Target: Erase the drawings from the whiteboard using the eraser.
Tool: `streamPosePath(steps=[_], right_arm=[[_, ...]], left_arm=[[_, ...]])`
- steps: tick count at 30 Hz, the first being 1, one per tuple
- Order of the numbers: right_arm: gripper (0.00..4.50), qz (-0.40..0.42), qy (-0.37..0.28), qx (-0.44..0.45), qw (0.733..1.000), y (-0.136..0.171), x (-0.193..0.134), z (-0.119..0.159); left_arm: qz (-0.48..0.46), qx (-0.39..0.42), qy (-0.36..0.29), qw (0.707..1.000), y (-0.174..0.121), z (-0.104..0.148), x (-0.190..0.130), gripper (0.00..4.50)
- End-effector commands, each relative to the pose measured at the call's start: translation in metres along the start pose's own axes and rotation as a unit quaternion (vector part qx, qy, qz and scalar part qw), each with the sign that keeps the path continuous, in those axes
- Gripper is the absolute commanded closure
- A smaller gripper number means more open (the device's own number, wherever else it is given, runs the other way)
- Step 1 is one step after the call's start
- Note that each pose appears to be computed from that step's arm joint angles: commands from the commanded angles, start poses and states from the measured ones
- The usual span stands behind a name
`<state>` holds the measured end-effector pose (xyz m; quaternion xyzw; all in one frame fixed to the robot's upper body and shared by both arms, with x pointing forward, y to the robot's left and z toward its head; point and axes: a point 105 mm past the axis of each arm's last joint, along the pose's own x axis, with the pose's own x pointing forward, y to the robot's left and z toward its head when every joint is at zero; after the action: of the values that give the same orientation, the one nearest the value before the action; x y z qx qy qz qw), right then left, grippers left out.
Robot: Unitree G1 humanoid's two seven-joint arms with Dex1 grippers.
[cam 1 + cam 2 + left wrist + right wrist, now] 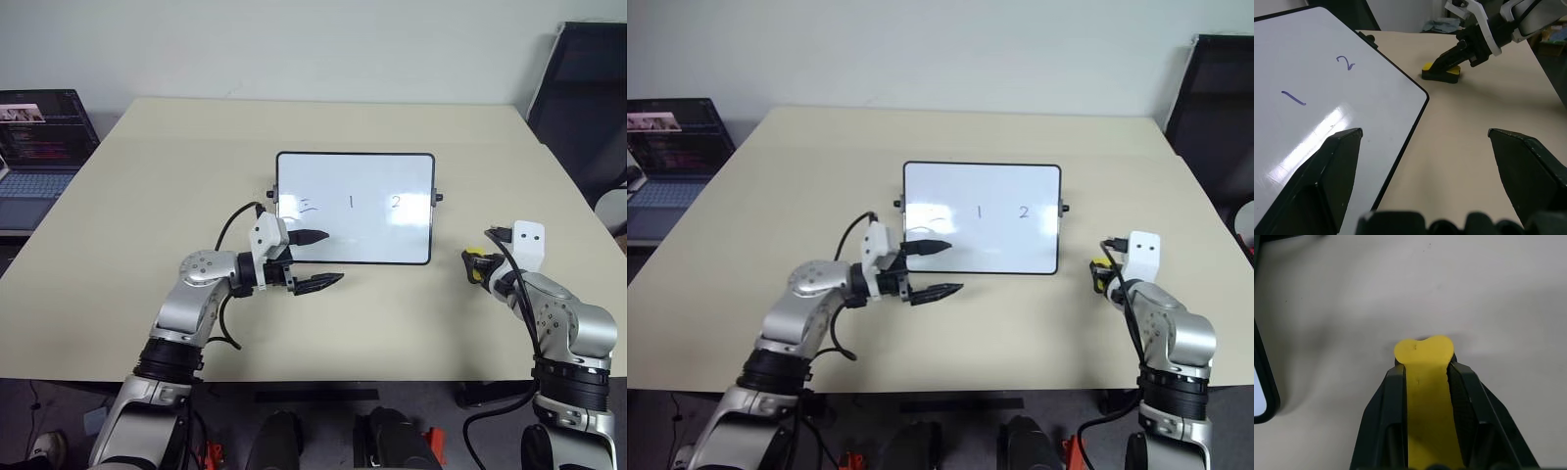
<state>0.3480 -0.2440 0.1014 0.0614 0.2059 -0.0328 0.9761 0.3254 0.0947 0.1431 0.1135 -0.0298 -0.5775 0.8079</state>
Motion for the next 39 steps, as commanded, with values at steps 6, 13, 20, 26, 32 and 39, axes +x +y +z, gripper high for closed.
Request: streamPosePath(steps=[6,13,20,26,32,39], right_arm=[[3.63,-0.033,-0.094,-0.038,0.994,-0.008,-0.009,0.044],[3.63,-0.037,-0.121,-0.045,0.991,-0.007,-0.011,0.055],[3.63,-0.038,-0.133,-0.051,0.989,-0.005,-0.012,0.059],[3.63,-0.028,-0.143,-0.083,0.986,0.002,-0.011,0.064],[3.63,-0.011,-0.163,-0.111,0.98,0.014,-0.012,0.07],[3.63,0.027,-0.22,-0.151,0.963,0.037,-0.017,0.092]], left_arm=[[0.02,0.037,-0.038,0.998,0.008,0.025,0.004,0.0],[0.035,0.045,-0.047,0.997,0.015,0.032,0.006,0.0],[0.052,0.052,-0.052,0.996,0.02,0.035,0.007,0.0],[0.09,0.056,-0.051,0.993,0.024,0.031,0.007,0.0],[0.132,0.058,-0.047,0.988,0.028,0.026,0.008,0.0],[0.169,0.049,-0.041,0.984,0.026,0.019,0.009,0.0]])
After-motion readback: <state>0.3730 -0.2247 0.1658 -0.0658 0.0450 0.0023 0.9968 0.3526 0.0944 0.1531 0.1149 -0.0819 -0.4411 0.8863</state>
